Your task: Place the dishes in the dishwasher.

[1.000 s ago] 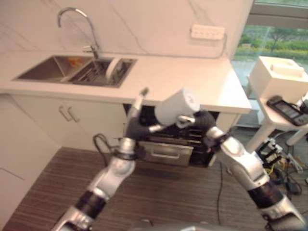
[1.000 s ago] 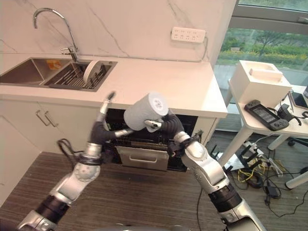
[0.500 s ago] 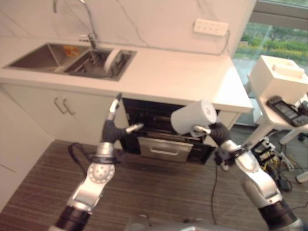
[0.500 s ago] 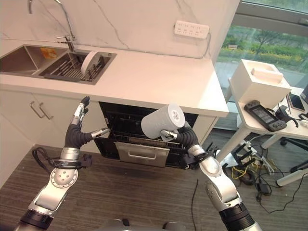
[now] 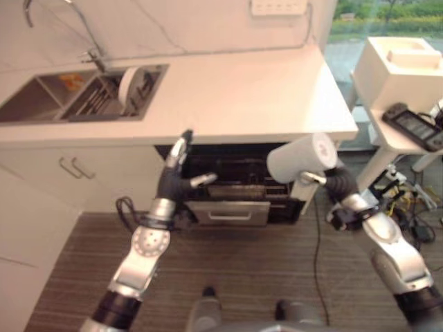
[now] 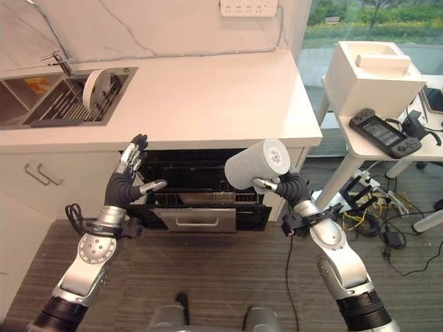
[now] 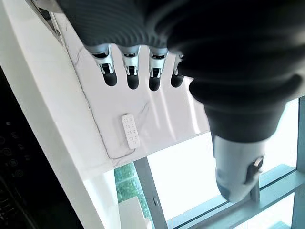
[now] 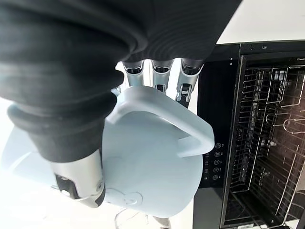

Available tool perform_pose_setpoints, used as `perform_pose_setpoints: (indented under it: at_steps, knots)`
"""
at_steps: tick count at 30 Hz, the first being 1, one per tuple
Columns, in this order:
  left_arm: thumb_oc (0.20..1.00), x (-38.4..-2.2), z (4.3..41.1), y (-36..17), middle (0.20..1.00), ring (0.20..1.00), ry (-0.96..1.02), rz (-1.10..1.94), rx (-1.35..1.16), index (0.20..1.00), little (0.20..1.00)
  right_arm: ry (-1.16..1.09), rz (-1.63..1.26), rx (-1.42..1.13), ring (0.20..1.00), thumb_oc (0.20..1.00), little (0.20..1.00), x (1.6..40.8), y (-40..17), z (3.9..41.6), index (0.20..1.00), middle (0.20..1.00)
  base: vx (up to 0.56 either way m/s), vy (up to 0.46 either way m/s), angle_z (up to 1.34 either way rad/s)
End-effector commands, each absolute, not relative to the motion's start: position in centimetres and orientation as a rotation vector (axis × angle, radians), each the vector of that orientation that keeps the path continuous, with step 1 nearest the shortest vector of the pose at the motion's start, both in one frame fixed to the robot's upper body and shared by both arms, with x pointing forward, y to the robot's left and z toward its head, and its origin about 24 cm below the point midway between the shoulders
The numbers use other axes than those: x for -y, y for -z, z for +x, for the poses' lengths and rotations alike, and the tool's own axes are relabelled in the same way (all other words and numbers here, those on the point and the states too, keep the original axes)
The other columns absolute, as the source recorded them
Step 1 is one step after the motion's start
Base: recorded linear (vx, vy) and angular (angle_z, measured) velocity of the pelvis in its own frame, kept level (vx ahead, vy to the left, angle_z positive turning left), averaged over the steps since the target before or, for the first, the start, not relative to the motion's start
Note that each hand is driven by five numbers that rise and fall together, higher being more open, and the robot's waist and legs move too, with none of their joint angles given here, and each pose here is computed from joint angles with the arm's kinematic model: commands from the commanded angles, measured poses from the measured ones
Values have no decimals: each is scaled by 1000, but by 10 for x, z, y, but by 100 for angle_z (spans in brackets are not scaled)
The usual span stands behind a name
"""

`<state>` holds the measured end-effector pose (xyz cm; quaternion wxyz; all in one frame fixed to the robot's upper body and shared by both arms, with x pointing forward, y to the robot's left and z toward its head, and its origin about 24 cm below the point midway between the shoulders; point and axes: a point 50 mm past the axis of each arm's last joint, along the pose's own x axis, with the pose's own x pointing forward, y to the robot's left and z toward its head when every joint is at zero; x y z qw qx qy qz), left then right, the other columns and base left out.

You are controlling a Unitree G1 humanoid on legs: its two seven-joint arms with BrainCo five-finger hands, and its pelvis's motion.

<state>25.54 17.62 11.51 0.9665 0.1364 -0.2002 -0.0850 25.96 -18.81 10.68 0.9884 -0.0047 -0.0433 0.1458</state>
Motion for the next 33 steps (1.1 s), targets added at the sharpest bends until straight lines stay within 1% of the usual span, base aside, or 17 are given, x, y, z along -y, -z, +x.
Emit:
perform_pose_setpoints:
  at_steps: [1, 6, 7, 9, 10, 11, 19, 25, 27, 33]
  knots:
    - [1000, -182, 256, -117, 1000, 1000, 261, 285, 370, 1000, 1000, -324, 23, 253, 200, 200, 200, 178, -136, 259, 200, 200, 91, 177, 7]
    - [1000, -188, 264, -112, 1000, 1000, 349, 416, 266, 1000, 1000, -324, -1, 236, 200, 200, 200, 180, -135, 259, 200, 200, 92, 167, -5]
    - [1000, -194, 268, -107, 1000, 1000, 361, 500, 197, 1000, 1000, -329, -7, 226, 200, 200, 200, 182, -135, 259, 200, 200, 85, 170, -14]
    - [1000, -198, 272, -99, 1000, 1000, 384, 553, 116, 1000, 1000, -333, -8, 221, 200, 200, 200, 182, -135, 259, 200, 200, 53, 132, -9]
    - [1000, -204, 277, -90, 1000, 1000, 399, 619, 8, 1000, 1000, -339, -10, 219, 200, 200, 200, 181, -135, 261, 200, 200, 38, 135, -4]
    - [1000, -207, 280, -85, 1000, 1000, 399, 659, -30, 1000, 1000, -349, -14, 219, 200, 200, 200, 180, -137, 262, 200, 200, 27, 121, -7]
    - [1000, -206, 289, -45, 1000, 1000, 520, 785, -370, 1000, 1000, -404, -30, 203, 200, 200, 200, 170, -137, 266, 200, 200, 29, 65, -10]
    - [1000, -209, 289, -12, 1000, 1000, 510, 874, -514, 1000, 1000, -465, -34, 186, 200, 200, 200, 163, -135, 265, 200, 200, 61, 9, -12]
    - [1000, -215, 291, 3, 1000, 1000, 470, 929, -578, 1000, 1000, -496, -38, 177, 200, 200, 200, 157, -135, 266, 200, 200, 65, 5, -10]
    - [1000, -227, 295, 17, 1000, 1000, 371, 976, -617, 1000, 1000, -535, -44, 145, 200, 200, 200, 150, -131, 265, 200, 200, 94, 4, -8]
